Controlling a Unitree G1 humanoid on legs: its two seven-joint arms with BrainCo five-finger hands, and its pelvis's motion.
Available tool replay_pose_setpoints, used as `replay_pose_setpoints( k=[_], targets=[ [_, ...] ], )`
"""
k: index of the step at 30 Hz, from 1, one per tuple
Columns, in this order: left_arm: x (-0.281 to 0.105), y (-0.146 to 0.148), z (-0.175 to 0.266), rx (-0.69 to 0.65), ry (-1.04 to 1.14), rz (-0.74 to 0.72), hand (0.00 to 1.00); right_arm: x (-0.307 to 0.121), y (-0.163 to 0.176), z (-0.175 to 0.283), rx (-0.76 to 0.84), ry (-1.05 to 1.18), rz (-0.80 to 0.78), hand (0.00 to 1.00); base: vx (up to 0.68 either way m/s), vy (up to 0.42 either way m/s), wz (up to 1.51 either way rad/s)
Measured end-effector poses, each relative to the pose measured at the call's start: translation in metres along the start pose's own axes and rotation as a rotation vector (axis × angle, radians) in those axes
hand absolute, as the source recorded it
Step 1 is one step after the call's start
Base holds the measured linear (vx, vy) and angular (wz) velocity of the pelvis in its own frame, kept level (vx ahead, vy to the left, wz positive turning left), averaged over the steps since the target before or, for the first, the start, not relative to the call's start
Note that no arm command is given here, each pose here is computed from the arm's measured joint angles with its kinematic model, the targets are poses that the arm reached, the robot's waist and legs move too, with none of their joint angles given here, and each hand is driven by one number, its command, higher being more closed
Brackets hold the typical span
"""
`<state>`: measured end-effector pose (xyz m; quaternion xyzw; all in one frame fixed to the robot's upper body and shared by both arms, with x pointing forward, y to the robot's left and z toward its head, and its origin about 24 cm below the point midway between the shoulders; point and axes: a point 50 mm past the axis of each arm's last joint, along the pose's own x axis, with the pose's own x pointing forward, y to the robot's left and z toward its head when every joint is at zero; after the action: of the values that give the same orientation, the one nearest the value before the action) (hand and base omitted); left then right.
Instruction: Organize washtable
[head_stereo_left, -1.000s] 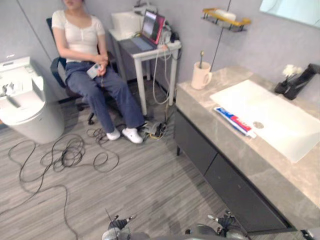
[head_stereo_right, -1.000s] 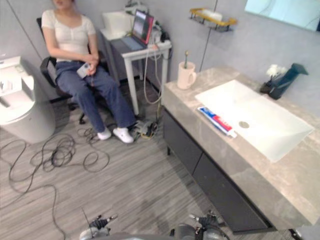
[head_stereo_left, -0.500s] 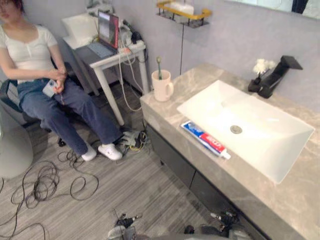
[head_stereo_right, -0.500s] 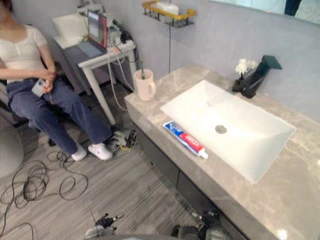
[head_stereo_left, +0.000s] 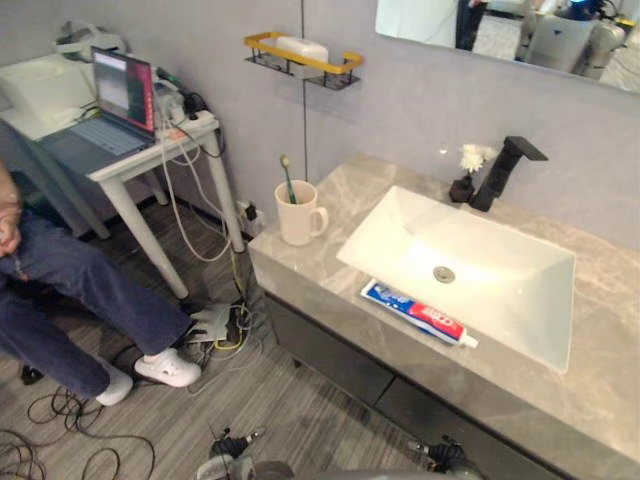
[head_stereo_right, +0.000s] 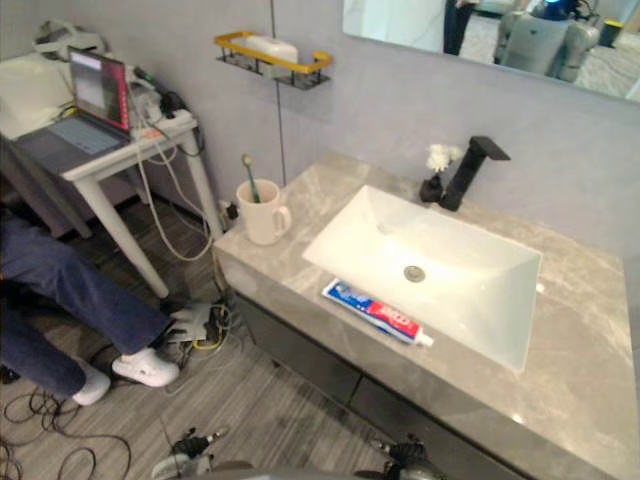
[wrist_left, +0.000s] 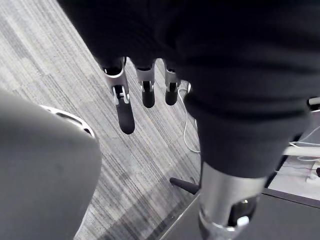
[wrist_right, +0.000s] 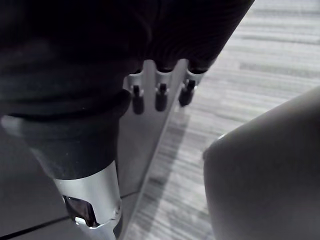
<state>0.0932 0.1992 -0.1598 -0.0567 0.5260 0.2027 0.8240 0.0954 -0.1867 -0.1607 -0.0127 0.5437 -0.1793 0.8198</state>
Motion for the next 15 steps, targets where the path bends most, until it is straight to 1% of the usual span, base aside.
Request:
replay_pose_setpoints(
  k=[3,8,11,15],
  targets=[
    [0.0,-0.002,-0.002,0.016,0.007,-0.007,0.0,0.001,-0.002,0.0,-0.002,-0.001,-0.003,0.0,-0.06,0.107,-0.44],
    [0.0,-0.006,-0.002,0.035,0.004,-0.022,0.0,0.001,-0.005,0.003,-0.007,-0.014,-0.01,0.0,-0.12,0.008,-0.37],
    [-0.001,-0.007,-0.002,0.034,0.005,-0.025,0.0,0.002,-0.006,0.01,-0.003,-0.037,-0.013,0.0,-0.16,-0.026,-0.74],
    [-0.001,-0.007,-0.003,0.03,0.005,-0.027,0.0,0.001,-0.005,0.008,-0.002,-0.033,-0.011,0.0,-0.06,0.028,-0.63]
  ],
)
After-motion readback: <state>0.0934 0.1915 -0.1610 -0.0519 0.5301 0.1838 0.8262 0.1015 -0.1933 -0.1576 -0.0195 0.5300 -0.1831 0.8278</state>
